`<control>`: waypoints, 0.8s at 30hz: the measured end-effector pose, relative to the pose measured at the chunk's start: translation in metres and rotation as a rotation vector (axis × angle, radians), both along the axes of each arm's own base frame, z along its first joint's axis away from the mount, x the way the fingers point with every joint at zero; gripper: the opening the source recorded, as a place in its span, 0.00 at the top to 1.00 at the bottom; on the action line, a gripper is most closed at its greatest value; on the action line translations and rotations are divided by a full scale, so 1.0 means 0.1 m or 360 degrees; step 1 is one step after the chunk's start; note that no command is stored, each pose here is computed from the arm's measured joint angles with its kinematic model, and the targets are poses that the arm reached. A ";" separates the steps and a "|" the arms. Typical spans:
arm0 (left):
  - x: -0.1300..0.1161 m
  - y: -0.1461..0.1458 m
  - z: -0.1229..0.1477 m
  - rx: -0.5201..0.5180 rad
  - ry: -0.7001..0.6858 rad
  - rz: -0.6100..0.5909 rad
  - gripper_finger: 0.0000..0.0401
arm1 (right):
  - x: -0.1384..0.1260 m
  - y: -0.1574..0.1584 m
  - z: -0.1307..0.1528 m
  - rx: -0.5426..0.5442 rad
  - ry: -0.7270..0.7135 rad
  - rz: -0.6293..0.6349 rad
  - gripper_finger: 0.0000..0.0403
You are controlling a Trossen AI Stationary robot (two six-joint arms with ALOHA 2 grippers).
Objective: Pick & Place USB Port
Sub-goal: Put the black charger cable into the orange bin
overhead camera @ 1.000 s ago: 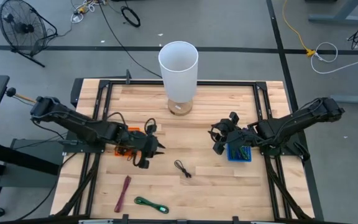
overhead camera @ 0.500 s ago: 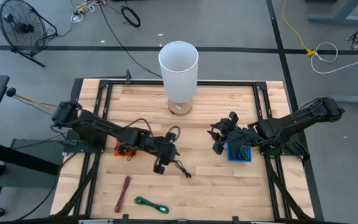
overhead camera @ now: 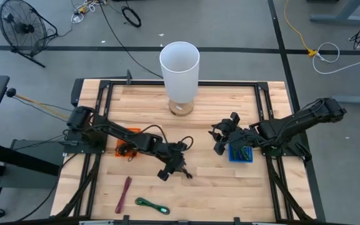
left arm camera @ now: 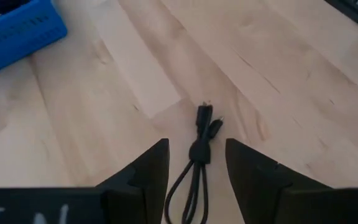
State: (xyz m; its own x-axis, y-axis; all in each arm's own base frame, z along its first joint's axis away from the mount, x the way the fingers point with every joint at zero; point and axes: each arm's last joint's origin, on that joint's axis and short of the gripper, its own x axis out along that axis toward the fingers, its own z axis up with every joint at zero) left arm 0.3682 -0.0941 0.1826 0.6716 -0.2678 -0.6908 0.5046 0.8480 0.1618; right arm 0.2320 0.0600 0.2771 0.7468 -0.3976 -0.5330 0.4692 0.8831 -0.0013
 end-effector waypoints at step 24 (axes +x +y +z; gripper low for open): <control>0.13 -0.01 -0.46 -0.0043 0.0115 0.0047 0.59 | 0.01 0.00 0.01 0.0005 -0.0015 -0.0001 0.65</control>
State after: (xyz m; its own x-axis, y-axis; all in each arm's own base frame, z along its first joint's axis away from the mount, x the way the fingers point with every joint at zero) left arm 0.3816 -0.0953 0.1367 0.6283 -0.2678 -0.7304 0.4887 0.8664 0.1028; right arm 0.2326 0.0601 0.2777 0.7518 -0.3964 -0.5270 0.4696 0.8829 0.0058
